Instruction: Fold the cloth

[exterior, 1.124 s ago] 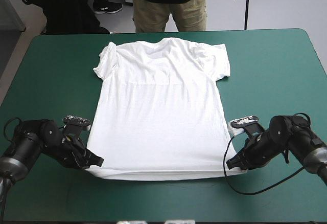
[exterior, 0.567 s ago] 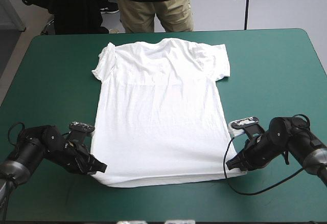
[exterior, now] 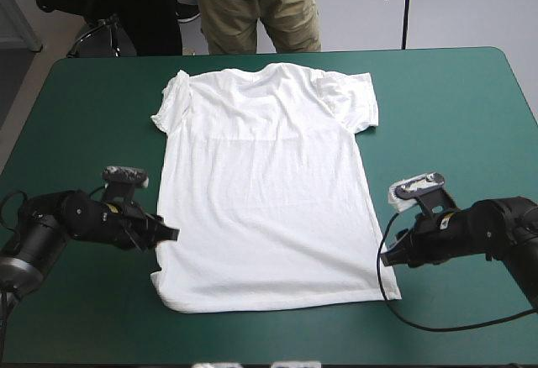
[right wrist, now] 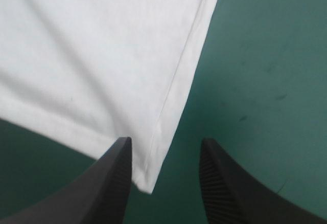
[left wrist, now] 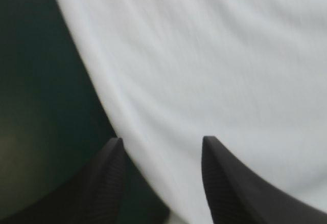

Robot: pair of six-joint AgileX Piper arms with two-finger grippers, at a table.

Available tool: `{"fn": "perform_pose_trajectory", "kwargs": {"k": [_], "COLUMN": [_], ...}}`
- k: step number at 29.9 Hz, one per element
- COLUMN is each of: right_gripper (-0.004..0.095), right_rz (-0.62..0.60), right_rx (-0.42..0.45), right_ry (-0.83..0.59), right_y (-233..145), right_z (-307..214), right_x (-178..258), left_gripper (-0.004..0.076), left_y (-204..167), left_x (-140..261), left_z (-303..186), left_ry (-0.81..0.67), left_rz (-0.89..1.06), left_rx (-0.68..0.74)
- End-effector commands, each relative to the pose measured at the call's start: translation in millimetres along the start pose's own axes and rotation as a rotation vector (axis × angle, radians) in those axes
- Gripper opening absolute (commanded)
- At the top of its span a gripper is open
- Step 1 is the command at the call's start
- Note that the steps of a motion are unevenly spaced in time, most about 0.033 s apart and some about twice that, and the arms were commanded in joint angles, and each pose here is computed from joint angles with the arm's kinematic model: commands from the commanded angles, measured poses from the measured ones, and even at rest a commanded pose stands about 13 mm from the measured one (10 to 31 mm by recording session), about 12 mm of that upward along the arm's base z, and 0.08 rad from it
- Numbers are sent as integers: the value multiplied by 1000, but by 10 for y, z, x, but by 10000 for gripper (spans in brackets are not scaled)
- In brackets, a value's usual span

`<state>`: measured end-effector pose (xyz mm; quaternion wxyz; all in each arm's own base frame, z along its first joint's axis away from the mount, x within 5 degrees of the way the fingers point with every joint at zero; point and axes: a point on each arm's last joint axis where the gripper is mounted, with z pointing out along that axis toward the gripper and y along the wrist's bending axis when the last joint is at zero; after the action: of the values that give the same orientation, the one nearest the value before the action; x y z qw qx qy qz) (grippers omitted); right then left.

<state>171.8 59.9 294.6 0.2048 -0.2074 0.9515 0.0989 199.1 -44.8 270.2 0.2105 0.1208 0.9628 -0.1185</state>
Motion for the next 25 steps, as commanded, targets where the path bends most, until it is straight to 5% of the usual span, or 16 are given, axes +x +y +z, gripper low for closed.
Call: {"fn": "perform_pose_trajectory", "kwargs": {"k": [1, 14, 25], "right_gripper": [409, 387, 337], "right_rz": [-11, -70, -56], "right_rx": [30, -29, -36], "right_ry": [-181, -192, -255], "right_y": [-8, -29, -28], "right_z": [-194, -83, -76], "right_x": [-281, -692, -760], "left_gripper": [350, 350, 349], "left_y": [66, 547, 803], "left_x": [-411, -1620, -1846], "left_z": [-164, 354, 960], "left_ry": [-232, -192, -97], "left_rz": [-57, -207, -221], "left_rx": [-88, -120, -53]}}
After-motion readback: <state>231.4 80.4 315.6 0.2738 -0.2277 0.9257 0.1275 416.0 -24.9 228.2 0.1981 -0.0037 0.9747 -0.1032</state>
